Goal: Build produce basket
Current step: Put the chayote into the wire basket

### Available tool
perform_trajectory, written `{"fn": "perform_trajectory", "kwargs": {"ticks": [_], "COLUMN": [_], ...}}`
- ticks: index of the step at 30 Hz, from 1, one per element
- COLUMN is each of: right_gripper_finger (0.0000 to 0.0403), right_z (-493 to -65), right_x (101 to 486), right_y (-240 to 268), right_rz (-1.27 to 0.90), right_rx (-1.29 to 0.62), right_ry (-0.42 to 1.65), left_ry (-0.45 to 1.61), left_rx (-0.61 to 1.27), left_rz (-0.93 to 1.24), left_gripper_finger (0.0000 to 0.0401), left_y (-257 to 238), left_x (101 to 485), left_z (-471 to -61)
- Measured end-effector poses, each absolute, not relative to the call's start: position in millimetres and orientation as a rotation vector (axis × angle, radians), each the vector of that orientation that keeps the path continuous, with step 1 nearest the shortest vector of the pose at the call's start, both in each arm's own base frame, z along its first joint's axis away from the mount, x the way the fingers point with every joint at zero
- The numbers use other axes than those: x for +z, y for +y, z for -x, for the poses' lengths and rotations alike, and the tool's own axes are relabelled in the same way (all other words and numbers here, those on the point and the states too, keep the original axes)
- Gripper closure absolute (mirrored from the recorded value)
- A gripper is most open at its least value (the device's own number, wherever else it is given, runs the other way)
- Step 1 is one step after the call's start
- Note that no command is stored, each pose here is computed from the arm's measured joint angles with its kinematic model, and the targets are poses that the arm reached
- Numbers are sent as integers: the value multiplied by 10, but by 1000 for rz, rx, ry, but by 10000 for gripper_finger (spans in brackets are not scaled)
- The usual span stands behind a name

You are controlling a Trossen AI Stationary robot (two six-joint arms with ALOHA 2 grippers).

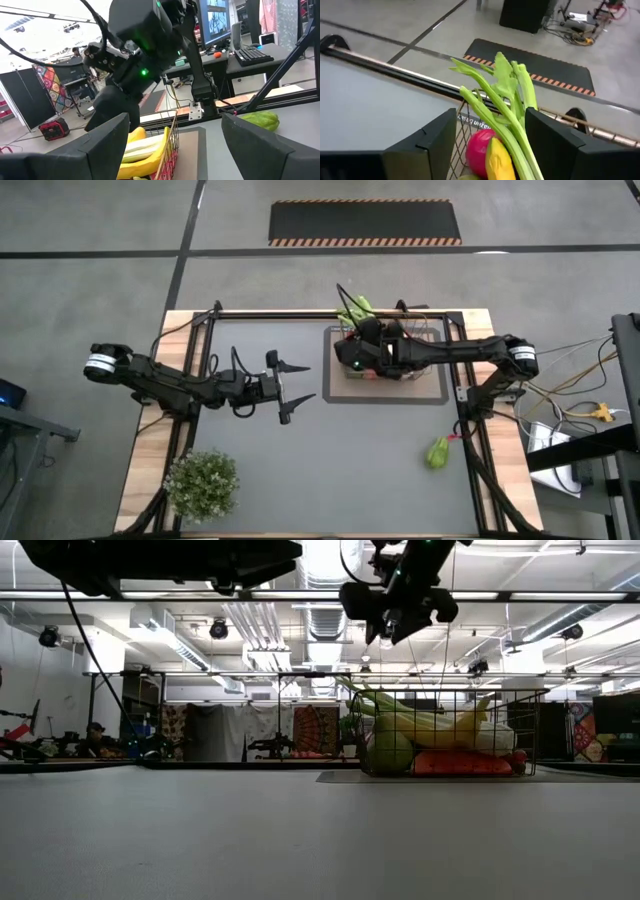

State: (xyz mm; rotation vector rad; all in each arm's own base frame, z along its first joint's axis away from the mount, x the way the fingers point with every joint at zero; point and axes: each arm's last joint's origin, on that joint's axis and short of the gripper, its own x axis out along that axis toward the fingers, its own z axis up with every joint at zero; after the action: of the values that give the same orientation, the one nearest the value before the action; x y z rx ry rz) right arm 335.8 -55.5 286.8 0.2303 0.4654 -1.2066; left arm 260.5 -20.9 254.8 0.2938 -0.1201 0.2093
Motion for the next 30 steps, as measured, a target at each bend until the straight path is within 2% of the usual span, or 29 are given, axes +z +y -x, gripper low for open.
{"fn": "perform_trajectory", "kwargs": {"ticks": [8,18,21,25,30], "right_gripper_finger": [170,170,172,176,167], "right_z": [-3407,-3473,-3432,-3326,-3106], "right_x": [3008,3109,3063,2989,2872], "right_y": [-495,-133,8,186,346], "right_rz": [-133,-278,-349,-454,-582], "right_rx": [-1094,-503,-384,-363,-487], "right_ry": [541,775,872,1008,1220], "left_ry": [-119,-71,-71,-71,-71], "left_rx": [207,193,193,193,193], "left_rz": [-262,-269,-269,-269,-272], "left_gripper_finger": [102,102,102,102,102], "left_y": [-210,-228,-228,-228,-228], "left_x": [2541,2492,2492,2492,2492], "left_z": [-2605,-2609,-2609,-2609,-2609]}}
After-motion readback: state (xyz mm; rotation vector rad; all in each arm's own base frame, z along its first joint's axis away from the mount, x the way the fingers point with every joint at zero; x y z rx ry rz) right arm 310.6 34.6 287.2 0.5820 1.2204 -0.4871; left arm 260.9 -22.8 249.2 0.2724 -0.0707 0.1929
